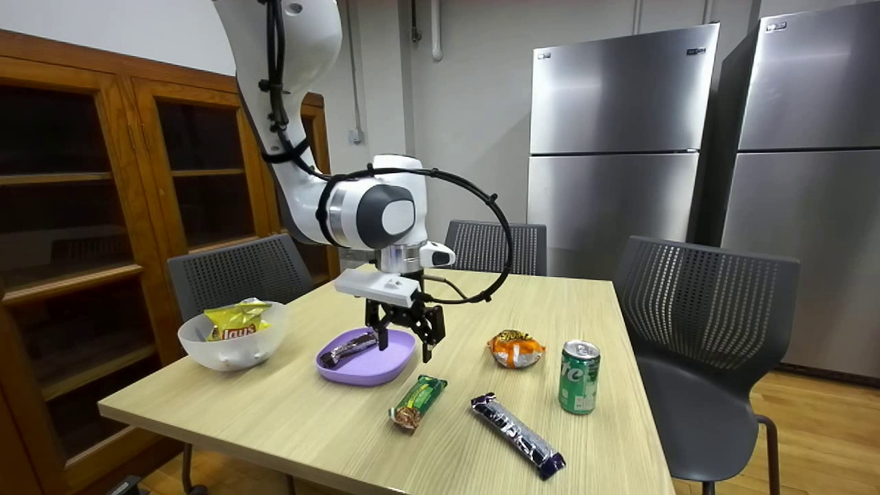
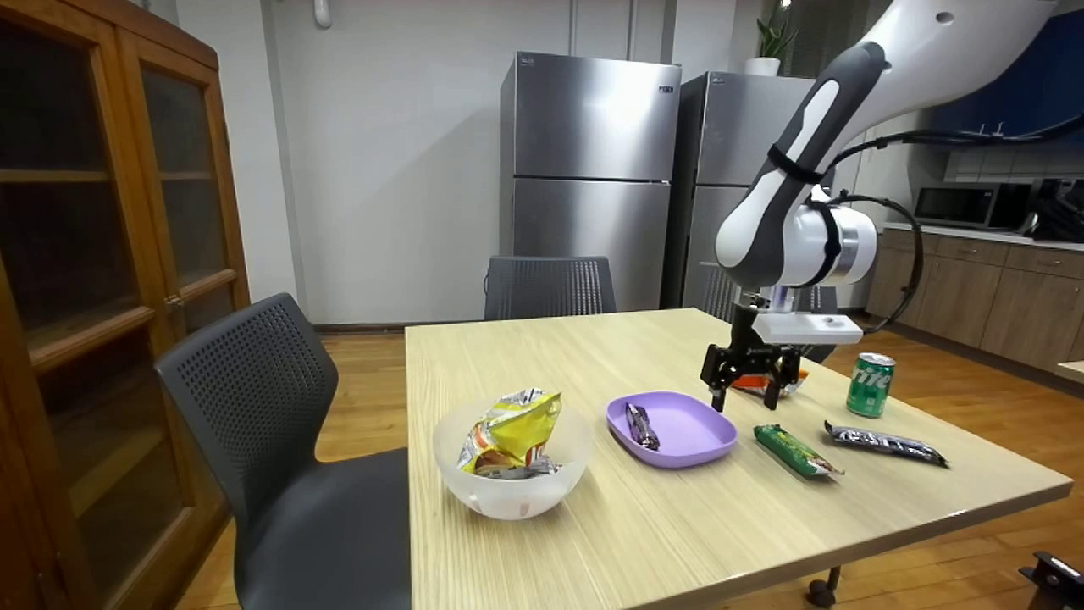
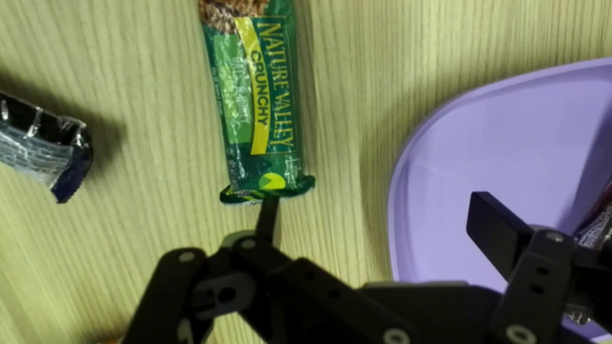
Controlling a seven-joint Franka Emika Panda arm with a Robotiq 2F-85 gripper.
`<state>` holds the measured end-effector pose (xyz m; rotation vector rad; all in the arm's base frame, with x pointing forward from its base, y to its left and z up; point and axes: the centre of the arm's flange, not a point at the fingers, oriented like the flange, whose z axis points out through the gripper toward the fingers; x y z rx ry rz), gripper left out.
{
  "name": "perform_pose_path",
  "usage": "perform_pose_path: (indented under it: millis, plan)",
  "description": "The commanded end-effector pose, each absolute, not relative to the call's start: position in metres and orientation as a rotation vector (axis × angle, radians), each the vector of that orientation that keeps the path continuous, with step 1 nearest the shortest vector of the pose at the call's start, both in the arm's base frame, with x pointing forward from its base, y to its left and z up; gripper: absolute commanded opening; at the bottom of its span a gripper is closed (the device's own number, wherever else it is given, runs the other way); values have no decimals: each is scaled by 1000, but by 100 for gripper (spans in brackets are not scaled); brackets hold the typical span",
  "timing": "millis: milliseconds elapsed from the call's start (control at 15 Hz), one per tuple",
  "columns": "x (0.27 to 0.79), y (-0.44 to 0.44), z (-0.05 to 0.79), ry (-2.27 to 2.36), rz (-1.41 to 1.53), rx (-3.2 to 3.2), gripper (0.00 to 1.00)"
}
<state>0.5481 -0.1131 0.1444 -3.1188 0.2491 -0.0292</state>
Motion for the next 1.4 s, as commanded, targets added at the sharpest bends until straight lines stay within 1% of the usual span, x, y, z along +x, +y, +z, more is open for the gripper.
perform_pose_path:
  millis: [0,533,1000,1333]
  plan:
    - [520,-120,154,150,-65,-3075,100]
    - [499,-135,143,97,-45,-3060,100]
    - [491,-147,135,87,-72,-3093,100]
    - [489,-148,120,116,-33,-3086,100]
